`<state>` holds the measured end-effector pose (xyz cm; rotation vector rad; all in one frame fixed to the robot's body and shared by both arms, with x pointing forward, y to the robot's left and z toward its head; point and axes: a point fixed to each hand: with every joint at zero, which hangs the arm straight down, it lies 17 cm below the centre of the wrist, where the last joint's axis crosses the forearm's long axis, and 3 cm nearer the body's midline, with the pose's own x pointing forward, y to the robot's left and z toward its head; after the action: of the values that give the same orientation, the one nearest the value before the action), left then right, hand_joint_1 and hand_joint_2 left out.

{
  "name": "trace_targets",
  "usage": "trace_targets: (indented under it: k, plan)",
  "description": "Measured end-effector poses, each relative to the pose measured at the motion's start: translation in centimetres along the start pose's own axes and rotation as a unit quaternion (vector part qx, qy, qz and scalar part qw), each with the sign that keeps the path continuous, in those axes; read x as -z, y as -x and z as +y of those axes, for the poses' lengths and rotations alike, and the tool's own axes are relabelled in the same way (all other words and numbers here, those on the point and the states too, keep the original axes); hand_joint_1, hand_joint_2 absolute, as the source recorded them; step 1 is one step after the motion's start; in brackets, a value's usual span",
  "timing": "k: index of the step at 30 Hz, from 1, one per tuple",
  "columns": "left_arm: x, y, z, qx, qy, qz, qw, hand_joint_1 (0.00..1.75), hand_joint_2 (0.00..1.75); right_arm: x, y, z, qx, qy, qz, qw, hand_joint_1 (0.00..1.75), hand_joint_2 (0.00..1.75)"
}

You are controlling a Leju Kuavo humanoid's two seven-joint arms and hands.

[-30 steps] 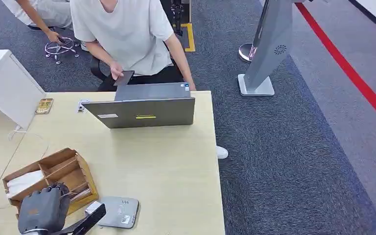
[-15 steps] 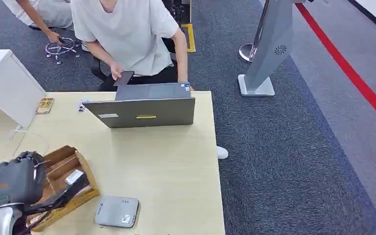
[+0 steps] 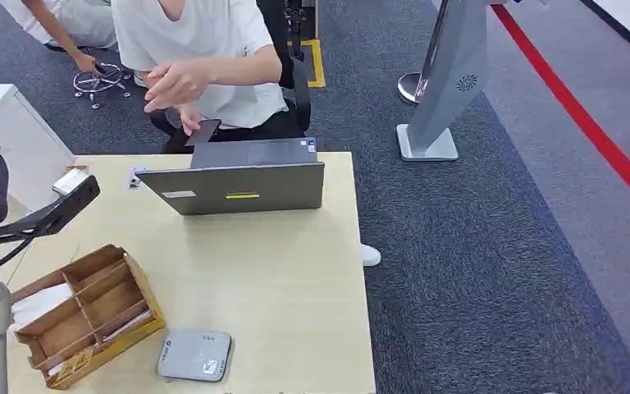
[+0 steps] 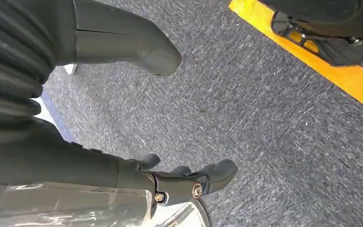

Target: Pass the card to the sensor for recognition and then transmit it.

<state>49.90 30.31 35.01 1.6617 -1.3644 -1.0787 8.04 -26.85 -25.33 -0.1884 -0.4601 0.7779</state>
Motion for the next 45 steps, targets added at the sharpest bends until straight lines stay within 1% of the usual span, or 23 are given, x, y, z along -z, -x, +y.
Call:
trace_targets:
  k: [4, 16, 17, 23, 27, 32, 37, 45]
  plan:
    - [0.9, -0.5, 0.7, 0.006, -0.006, -0.006, 1.0, 1.75, 1.75, 0.0, 0.2, 0.2, 0.001, -0.004, 0.001, 1.0, 0.0, 1.75]
    - [1.7, -1.2, 0.8, 0.015, -0.004, -0.019, 1.0, 1.75, 1.75, 0.1, 0.7, 0.6, 0.002, -0.01, 0.016, 1.0, 0.0, 1.75]
    - [1.7, -1.3, 0.7, 0.015, -0.003, -0.021, 1.0, 0.0, 1.75, 0.1, 0.7, 0.7, 0.002, -0.011, 0.019, 1.0, 0.0, 1.75]
    - [1.6, -1.9, 0.5, 0.012, -0.011, -0.043, 0.999, 0.0, 1.75, 0.2, 0.6, 1.2, -0.003, -0.011, 0.02, 1.0, 0.0, 1.75]
    - [1.2, -1.5, -0.4, 0.012, -0.002, -0.035, 0.999, 0.0, 1.75, 0.2, 0.5, 1.5, -0.008, -0.014, 0.018, 1.0, 0.0, 1.75]
    - [0.4, 0.0, -1.6, 0.014, 0.007, -0.021, 1.0, 0.0, 1.75, 0.2, 0.3, 1.8, -0.019, -0.018, 0.016, 1.0, 0.0, 1.75]
    - [-1.4, 1.2, -3.1, 0.008, 0.016, -0.022, 1.0, 0.0, 1.75, -0.1, 0.6, 2.5, -0.027, -0.025, 0.017, 0.999, 0.0, 1.75]
    - [-2.3, 2.7, -3.7, 0.007, 0.022, -0.007, 1.0, 0.0, 1.75, -0.3, 0.8, 2.5, -0.032, -0.025, 0.017, 0.999, 0.0, 1.75]
